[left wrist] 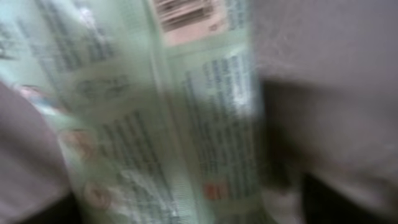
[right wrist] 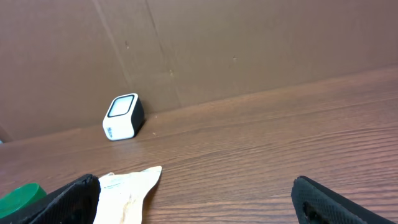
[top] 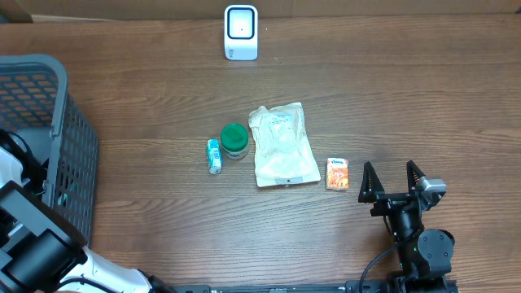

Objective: Scan the item barcode
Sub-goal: 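Lift the wipes packet out and carry it beside the teal package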

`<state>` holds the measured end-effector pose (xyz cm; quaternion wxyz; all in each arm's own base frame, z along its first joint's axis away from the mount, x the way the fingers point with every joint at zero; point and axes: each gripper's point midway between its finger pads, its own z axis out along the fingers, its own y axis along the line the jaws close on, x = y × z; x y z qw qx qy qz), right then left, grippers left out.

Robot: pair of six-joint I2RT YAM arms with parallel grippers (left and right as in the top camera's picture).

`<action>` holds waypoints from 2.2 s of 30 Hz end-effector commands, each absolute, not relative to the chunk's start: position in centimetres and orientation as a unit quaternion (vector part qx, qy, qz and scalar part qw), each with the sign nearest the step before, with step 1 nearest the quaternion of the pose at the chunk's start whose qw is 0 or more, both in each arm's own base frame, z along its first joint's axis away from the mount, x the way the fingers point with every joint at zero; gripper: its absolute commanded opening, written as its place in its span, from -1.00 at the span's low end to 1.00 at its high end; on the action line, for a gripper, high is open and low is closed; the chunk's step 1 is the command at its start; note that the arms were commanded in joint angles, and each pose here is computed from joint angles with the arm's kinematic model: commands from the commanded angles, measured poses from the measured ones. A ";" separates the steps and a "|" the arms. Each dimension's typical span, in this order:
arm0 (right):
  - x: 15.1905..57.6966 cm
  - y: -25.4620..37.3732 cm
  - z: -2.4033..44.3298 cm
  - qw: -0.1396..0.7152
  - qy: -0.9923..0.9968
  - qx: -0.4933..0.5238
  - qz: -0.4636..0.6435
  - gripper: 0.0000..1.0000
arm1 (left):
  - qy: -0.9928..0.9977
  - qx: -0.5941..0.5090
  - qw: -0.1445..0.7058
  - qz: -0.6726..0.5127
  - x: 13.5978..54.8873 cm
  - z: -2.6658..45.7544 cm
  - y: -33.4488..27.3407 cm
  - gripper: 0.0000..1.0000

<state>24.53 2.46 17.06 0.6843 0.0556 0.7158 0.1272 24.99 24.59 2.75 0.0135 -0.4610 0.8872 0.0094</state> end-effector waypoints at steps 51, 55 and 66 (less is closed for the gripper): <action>24.5 2.5 17.0 0.687 0.713 0.056 0.130 1.00 | 0.967 -0.099 0.192 -0.135 36.2 31.5 1.8 -0.92; 24.5 2.5 17.0 0.687 0.713 0.056 0.130 1.00 | 0.987 -0.069 0.120 -0.077 35.1 27.6 -1.1 -0.92; 24.5 2.5 17.0 0.687 0.713 0.056 0.130 1.00 | 0.998 -0.044 -0.018 -0.030 32.5 14.4 -4.7 -0.91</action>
